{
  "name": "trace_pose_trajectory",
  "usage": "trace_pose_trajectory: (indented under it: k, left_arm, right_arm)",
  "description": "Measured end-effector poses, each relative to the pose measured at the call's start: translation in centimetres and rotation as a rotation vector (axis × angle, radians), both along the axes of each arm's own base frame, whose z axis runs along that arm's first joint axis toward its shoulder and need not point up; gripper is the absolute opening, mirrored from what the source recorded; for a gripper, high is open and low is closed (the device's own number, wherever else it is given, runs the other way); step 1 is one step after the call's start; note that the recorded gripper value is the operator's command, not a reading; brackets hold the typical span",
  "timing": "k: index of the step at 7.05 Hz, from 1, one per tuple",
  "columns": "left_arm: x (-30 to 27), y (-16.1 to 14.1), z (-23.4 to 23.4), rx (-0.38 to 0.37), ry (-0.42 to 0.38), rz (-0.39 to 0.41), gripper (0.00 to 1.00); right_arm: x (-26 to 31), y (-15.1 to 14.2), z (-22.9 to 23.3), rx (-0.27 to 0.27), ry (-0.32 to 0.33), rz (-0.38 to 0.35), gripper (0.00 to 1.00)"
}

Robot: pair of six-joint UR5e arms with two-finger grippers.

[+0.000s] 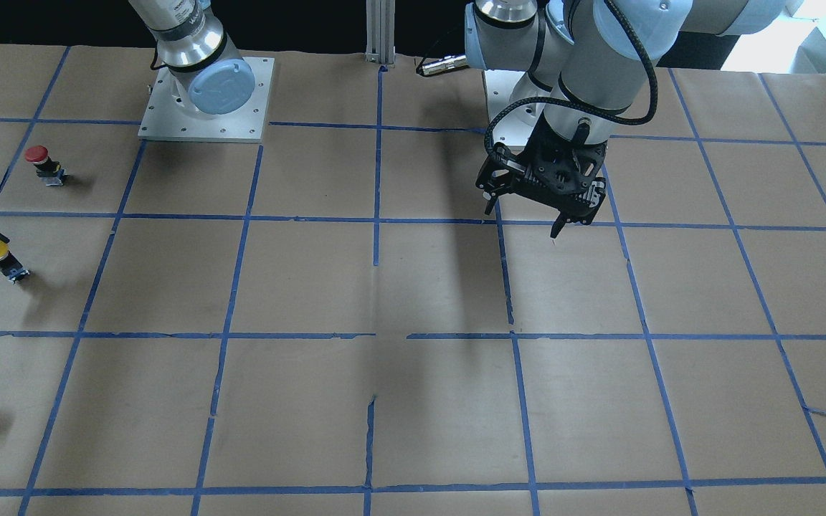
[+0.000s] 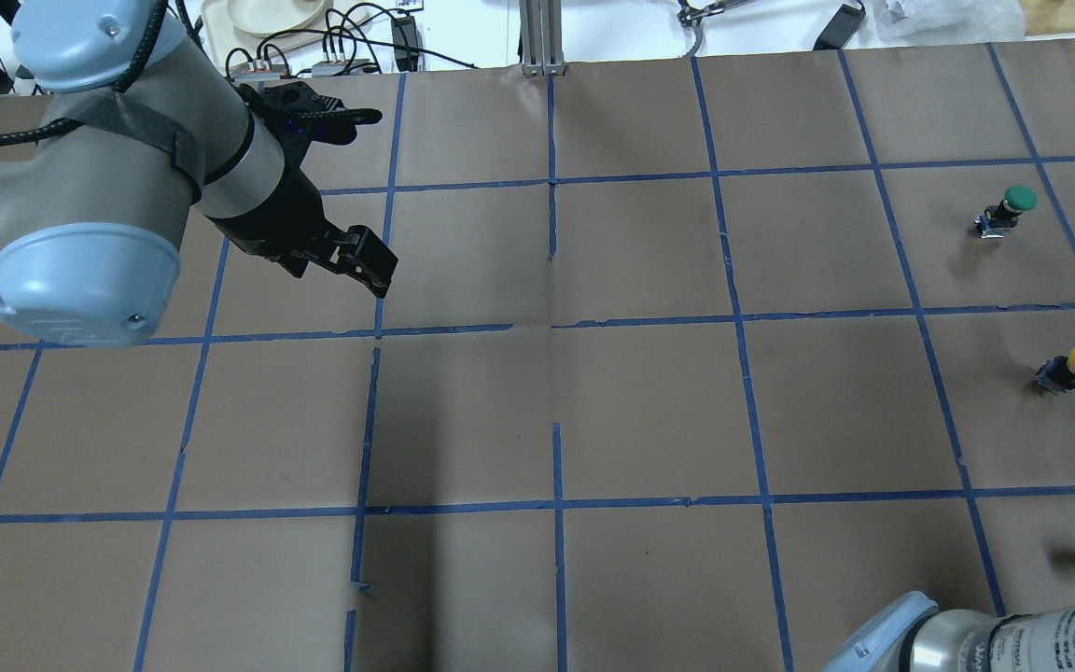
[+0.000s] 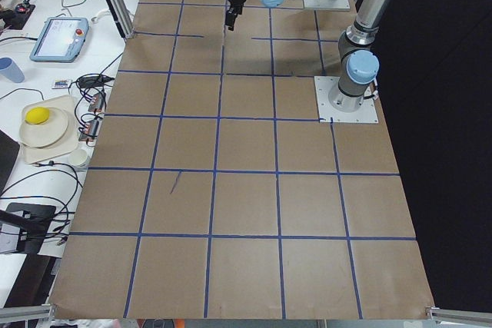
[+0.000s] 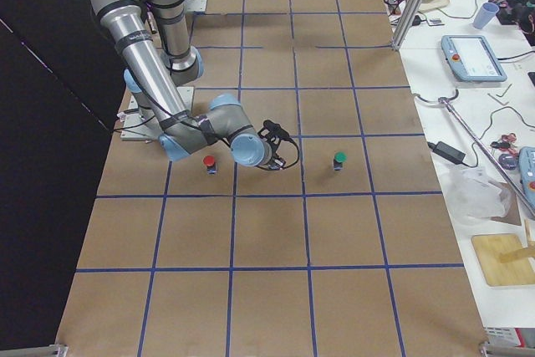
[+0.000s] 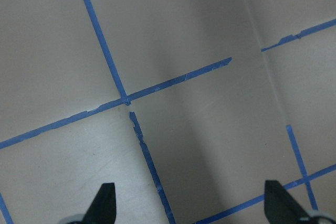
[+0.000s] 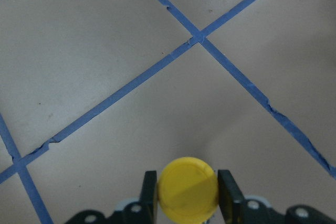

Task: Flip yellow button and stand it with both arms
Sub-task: 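Lower the button upright with the right gripper onto the table and release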

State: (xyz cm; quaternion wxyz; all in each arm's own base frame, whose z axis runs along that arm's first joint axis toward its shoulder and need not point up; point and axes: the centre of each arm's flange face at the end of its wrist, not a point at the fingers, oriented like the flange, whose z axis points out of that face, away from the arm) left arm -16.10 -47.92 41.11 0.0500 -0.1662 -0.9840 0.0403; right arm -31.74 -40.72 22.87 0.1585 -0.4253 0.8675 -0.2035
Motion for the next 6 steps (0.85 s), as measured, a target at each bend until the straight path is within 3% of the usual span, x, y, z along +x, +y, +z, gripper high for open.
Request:
trace_pose_trajectory:
  k: [2, 4, 6]
  left_arm:
    - [0.0, 0.0, 0.1, -0.002, 0.002, 0.001, 1.0]
    - [0.0, -0.1, 0.4, -0.009, 0.003, 0.001, 1.0]
    - [0.0, -0.2, 0.7, -0.012, 0.003, 0.001, 1.0]
  right_arm:
    - [-0.1, 0.0, -0.6, 0.013, -0.011, -0.007, 0.97]
    - [-0.4, 0.0, -0.5, 0.031, -0.003, -0.02, 0.99]
    - [-1.1, -0.1, 1.8, 0.13, 0.039, -0.155, 1.0]
